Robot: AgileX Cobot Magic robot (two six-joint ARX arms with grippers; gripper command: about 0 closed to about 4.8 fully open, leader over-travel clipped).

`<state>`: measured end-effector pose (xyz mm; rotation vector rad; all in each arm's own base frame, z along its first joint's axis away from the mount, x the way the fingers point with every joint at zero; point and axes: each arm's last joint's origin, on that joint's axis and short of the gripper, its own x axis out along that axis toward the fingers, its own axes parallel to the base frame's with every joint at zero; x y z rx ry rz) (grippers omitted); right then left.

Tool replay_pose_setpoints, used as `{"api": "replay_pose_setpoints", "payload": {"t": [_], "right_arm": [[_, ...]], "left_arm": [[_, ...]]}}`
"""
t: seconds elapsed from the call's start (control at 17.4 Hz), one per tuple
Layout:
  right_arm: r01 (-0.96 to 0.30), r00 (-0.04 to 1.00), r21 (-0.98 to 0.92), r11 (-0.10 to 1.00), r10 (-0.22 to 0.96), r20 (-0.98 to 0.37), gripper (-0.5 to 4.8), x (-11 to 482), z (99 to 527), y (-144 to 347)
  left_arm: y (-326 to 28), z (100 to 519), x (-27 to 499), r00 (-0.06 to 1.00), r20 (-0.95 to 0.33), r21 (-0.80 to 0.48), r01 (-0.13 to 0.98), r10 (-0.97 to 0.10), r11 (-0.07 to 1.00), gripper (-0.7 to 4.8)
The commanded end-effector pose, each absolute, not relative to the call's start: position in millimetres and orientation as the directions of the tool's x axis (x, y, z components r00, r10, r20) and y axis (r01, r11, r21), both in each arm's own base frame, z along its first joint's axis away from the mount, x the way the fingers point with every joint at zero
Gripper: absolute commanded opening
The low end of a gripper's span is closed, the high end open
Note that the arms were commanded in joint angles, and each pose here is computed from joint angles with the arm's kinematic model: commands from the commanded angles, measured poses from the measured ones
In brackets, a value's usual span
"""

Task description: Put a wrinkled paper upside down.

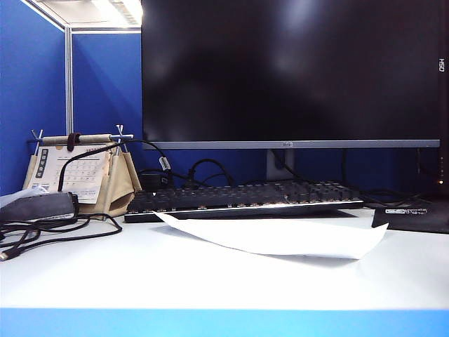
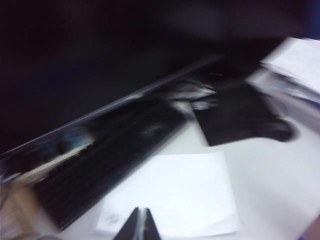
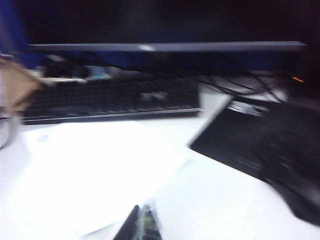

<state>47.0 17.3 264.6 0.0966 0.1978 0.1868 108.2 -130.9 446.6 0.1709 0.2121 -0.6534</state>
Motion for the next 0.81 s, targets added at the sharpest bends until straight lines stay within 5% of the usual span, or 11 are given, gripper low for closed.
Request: {"api": "replay_pose_setpoints", "payload": {"t": [0.06, 0.35, 0.81], "right_arm": [[-0.094, 0.977, 0.235, 0.967, 0.135, -0.164, -0.06, 49.2, 263.8, 16.7], [-0.093, 0.987, 0.282, 0.955, 0.126, -0.099, -0.06, 74.4, 217.0, 31.8], [-0.075, 0.989, 0.119, 0.990, 0.089, -0.117, -0.06, 82.5, 190.7, 35.5]], "left_arm": [[-82.9, 411.7, 77.5, 0.876, -0.140, 0.039, 0.472, -0.462, 0.881, -0.06], [-70.7, 307.3, 73.9, 0.949, -0.077, -0.011, 0.307, -0.307, 0.952, -0.06], [-81.8, 189.5, 86.8, 0.965, -0.227, -0.022, 0.131, -0.132, 0.991, -0.06]]}}
